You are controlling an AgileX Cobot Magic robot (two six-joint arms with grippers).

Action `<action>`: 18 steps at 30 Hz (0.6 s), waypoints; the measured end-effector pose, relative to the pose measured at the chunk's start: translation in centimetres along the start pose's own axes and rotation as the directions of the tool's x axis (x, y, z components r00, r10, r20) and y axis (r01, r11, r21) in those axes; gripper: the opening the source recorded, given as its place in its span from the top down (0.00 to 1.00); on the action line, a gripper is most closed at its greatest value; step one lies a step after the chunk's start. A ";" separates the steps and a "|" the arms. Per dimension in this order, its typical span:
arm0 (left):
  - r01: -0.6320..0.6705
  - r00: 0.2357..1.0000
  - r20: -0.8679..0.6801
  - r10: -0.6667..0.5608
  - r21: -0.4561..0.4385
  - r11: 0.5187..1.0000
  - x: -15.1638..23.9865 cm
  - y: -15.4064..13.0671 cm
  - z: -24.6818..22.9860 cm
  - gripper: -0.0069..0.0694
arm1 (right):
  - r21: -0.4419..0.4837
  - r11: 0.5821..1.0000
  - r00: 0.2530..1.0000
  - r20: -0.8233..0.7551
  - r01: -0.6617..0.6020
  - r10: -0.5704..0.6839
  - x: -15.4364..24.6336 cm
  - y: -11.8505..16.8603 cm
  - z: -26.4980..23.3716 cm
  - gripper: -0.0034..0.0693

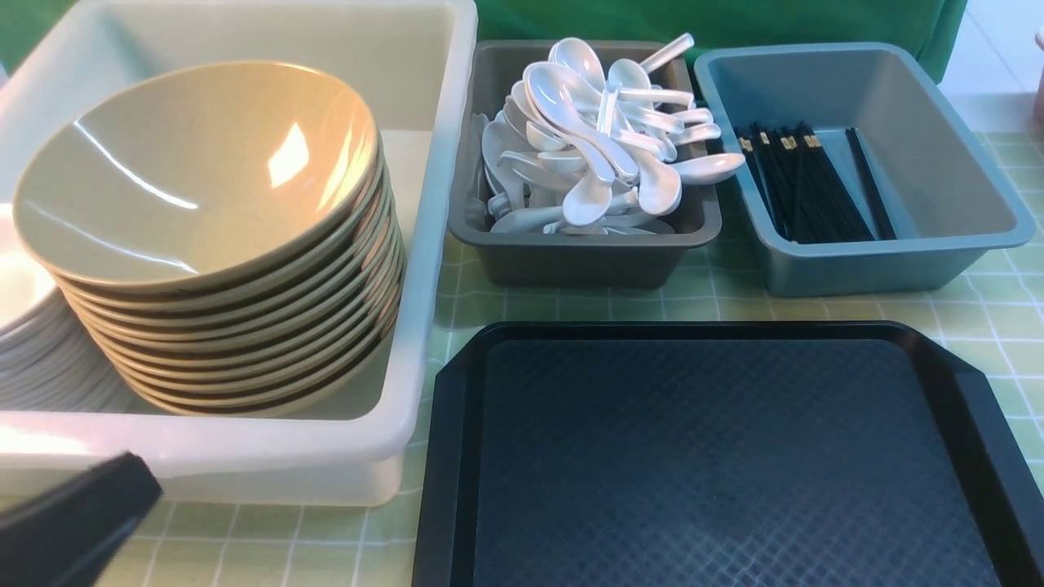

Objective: On green table put chopsticks spoon bowls plates into blue grey white boxes.

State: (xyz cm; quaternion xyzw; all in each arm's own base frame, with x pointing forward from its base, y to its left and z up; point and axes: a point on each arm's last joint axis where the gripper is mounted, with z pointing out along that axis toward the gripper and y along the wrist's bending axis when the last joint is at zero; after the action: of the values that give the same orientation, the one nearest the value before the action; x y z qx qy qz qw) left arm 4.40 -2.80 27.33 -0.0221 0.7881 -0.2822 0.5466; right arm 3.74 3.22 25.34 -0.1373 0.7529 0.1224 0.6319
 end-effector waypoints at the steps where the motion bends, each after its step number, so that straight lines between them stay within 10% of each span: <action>1: 0.005 1.000 -0.019 -0.005 -0.010 1.000 0.6 0.3 0.3 0.91 | -0.002 1.000 1.000 -0.002 0.000 0.000 0.0 0.0 0.0 0.92; 18: 0.007 0.997 -0.072 -0.012 -0.066 0.998 4.2 2.5 1.3 0.91 | -0.002 1.000 1.000 -0.003 0.001 -0.001 0.0 0.0 0.0 0.92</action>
State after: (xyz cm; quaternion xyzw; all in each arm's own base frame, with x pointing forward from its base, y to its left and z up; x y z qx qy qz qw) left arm 4.53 -2.64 22.28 -0.0336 0.8161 -0.2596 0.5152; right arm 3.74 3.23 25.31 -0.1383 0.7537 0.1226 0.6307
